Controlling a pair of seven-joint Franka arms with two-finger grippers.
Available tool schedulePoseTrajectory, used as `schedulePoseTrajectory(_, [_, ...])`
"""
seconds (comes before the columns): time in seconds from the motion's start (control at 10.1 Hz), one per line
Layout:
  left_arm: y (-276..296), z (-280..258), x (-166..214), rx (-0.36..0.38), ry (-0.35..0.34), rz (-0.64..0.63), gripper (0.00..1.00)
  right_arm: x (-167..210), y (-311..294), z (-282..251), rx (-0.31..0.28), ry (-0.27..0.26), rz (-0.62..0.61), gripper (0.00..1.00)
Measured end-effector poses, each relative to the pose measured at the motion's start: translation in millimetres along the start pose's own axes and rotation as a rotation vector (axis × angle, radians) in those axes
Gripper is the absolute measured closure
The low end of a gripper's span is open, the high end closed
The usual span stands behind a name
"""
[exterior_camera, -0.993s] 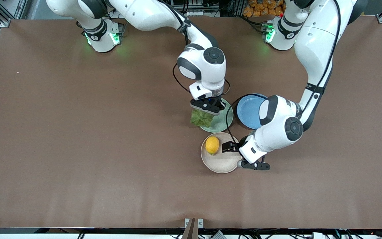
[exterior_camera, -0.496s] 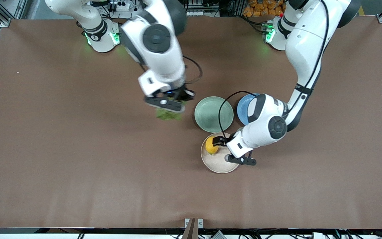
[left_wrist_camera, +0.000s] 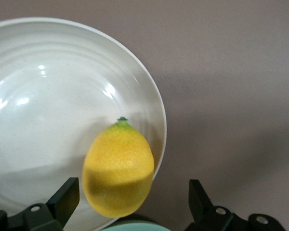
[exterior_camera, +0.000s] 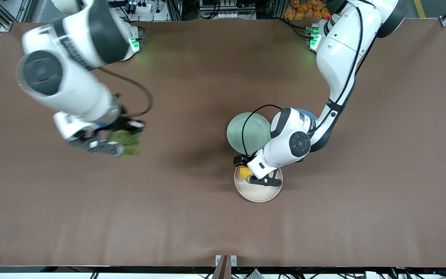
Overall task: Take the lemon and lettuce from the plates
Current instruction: 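Lift the lettuce with the right gripper while the left gripper grasps the lemon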
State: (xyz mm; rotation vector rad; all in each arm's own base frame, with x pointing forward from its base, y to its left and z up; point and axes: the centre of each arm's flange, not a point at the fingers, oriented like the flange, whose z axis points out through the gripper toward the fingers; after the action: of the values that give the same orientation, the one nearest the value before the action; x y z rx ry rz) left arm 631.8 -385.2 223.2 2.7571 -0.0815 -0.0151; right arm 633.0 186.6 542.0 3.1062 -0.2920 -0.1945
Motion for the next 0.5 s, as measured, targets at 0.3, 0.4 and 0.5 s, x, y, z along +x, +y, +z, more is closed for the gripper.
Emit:
schedulePoseTrajectory(0.3, [-5.0, 3.6, 4.6, -0.006, 0.034, -0.007, 0.00, 58.6, 160.1, 24.6, 0.010, -0.030, -0.029, 0.98])
schedulePoseTrajectory(0.4, [-6.5, 7.3, 4.5, -0.006, 0.034, -0.009, 0.00, 74.9, 217.4, 40.1, 0.041, -0.021, -0.040, 0.98])
schedulePoseTrajectory(0.5, [-7.0, 9.8, 3.9, -0.005, 0.033, -0.010, 0.00, 85.9, 265.9, 58.4, 0.056, -0.007, -0.053, 0.98])
